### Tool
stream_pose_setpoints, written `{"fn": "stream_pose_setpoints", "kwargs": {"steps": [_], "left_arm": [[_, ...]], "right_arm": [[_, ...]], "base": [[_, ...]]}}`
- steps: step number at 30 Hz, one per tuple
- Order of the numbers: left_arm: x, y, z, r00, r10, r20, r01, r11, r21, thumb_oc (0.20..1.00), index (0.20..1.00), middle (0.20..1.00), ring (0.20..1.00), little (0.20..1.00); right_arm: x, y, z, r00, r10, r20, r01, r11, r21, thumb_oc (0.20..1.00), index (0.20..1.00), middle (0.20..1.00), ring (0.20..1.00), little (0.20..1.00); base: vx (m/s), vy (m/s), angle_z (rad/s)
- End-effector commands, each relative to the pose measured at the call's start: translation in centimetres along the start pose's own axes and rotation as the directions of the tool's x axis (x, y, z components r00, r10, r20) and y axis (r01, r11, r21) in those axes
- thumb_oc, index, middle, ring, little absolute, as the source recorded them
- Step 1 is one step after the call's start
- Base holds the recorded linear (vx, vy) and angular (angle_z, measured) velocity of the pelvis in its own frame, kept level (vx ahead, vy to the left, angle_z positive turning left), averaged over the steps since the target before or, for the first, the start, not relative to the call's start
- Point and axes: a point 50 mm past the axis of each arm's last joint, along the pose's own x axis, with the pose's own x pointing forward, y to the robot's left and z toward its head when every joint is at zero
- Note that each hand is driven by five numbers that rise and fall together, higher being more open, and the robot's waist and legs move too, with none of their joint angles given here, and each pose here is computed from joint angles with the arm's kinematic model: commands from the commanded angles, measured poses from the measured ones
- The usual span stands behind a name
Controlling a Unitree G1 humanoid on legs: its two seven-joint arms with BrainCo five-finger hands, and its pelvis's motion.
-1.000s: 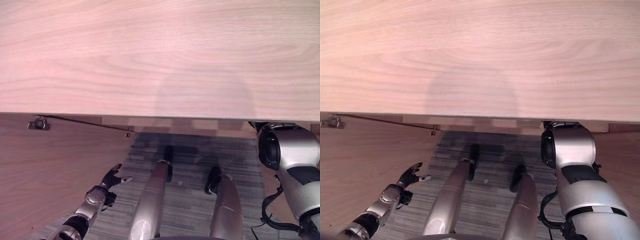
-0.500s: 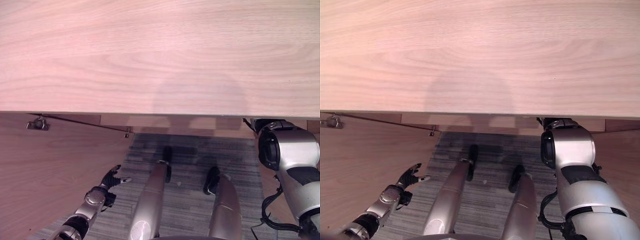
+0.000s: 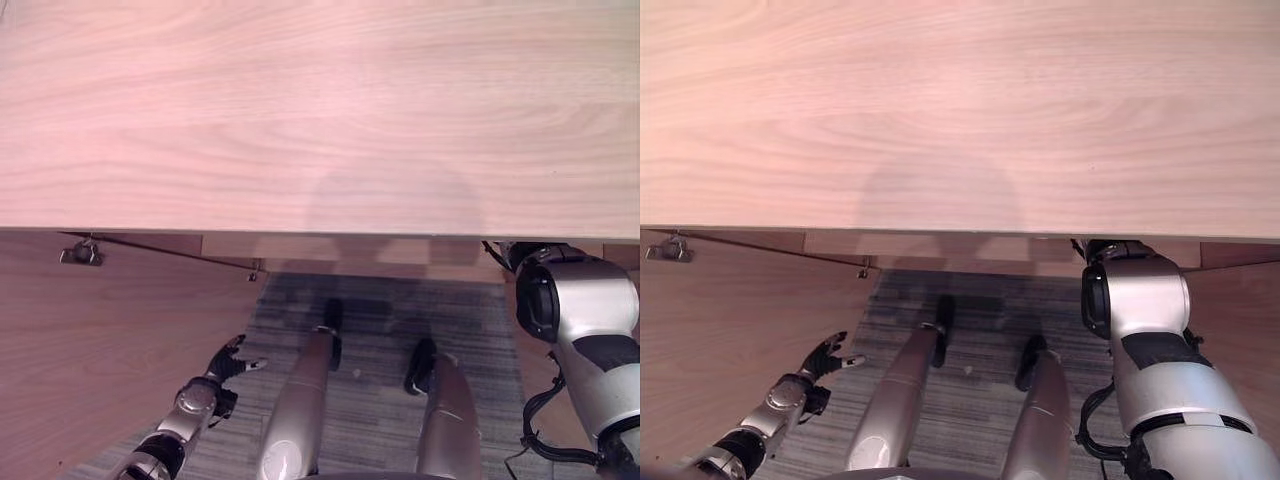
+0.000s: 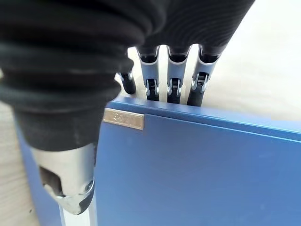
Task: Put the empty folder in the office cabinet
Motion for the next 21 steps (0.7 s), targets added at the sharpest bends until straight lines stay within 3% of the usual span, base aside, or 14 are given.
{"fn": "stream_pose_setpoints", "kwargs": {"steps": [1, 21], "left_arm": [[0.3, 1.1, 0.4, 0.999, 0.046, 0.010, -0.046, 0.999, -0.015, 1.000, 1.000, 1.000, 1.000, 1.000], [-1.4, -0.4, -3.4, 0.994, -0.030, -0.107, 0.025, 0.998, -0.049, 1.000, 1.000, 1.000, 1.000, 1.000]], "right_arm": [[0.7, -1.2, 1.7, 0.997, -0.057, 0.046, 0.056, 0.998, 0.009, 1.000, 1.000, 1.000, 1.000, 1.000], [4.0, -12.1, -2.5, 0.964, -0.264, -0.018, 0.259, 0.956, -0.141, 1.000, 1.000, 1.000, 1.000, 1.000]], "base": [[-0.07, 0.010, 0.00], [0.06, -0.021, 0.07]]}}
